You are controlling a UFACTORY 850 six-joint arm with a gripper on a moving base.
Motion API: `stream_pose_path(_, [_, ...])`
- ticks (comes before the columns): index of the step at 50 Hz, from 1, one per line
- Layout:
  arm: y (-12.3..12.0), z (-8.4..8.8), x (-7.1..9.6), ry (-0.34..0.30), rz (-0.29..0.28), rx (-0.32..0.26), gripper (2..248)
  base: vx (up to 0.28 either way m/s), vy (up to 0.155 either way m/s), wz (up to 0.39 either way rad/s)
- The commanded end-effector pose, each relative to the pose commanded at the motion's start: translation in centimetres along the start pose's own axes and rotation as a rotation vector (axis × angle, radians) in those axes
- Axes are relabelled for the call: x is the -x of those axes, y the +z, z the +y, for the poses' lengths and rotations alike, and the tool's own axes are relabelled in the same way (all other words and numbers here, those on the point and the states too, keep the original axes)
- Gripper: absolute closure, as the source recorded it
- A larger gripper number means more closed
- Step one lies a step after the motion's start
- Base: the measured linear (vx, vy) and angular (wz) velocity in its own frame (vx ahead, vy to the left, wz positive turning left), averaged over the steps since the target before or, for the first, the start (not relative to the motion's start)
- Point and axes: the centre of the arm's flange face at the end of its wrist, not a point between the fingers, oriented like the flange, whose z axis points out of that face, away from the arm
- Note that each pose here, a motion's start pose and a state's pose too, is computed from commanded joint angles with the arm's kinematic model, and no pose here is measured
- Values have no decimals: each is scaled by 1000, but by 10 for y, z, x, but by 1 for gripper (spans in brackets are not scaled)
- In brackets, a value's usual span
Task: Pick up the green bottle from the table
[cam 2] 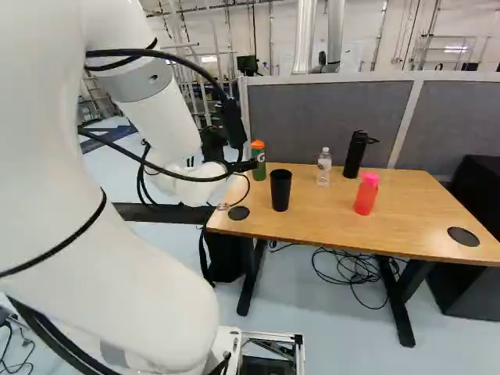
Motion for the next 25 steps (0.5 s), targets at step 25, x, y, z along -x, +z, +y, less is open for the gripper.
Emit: stream_pose_path(25, [40,12,-30,7,-24,27,3,0,0,0])
